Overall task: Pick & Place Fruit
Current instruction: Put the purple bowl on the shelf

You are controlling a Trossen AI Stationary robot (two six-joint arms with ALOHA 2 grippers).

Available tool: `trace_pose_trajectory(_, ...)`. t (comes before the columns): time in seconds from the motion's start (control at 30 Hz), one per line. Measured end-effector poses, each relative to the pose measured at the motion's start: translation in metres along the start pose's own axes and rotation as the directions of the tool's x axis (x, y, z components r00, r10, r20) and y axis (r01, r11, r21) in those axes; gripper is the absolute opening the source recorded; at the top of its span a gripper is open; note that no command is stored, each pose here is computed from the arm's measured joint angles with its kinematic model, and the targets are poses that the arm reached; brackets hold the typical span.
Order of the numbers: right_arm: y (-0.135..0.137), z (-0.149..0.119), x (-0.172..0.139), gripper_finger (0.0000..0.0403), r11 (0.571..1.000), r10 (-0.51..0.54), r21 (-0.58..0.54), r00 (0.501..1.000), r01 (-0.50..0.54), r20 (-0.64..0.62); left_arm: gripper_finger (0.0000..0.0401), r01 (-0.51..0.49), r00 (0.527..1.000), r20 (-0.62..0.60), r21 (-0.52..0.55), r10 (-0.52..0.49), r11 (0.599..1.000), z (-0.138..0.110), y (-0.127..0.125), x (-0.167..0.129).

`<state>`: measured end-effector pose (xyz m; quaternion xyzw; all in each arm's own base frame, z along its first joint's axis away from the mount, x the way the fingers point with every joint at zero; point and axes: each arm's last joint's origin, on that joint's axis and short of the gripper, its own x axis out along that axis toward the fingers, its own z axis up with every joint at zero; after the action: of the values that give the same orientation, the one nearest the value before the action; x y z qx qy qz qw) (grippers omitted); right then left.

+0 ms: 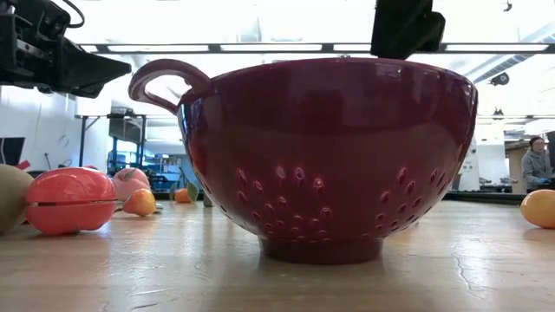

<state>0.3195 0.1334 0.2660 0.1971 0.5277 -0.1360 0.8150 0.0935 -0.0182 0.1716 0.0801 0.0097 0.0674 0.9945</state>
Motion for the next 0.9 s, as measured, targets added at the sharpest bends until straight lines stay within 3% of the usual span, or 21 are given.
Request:
trace_pose_trajectory(0.47,0.014,-0.015,0.021,0.0167,0.998,-0.037,0.049,0.999,0.039,-0.033,0.0012,0.0,1.0,0.0,0.0,0.0,1.0,0.0,0.0,0.0)
trace_pose_trajectory(0.7,0.018,-0.002,0.025,0.0184,0.995,0.045,-0.09,0.998,-0.042,0.032,0.0012,0.0,1.0,0.0,0.0,0.0,1.0,0.0,0.0,0.0)
trace_pose_trajectory(0.9,0.008,0.012,0.03,0.0184,0.986,0.048,-0.161,0.998,-0.042,0.033,0.0012,0.0,1.0,0.0,0.0,0.0,1.0,0.0,0.0,0.0)
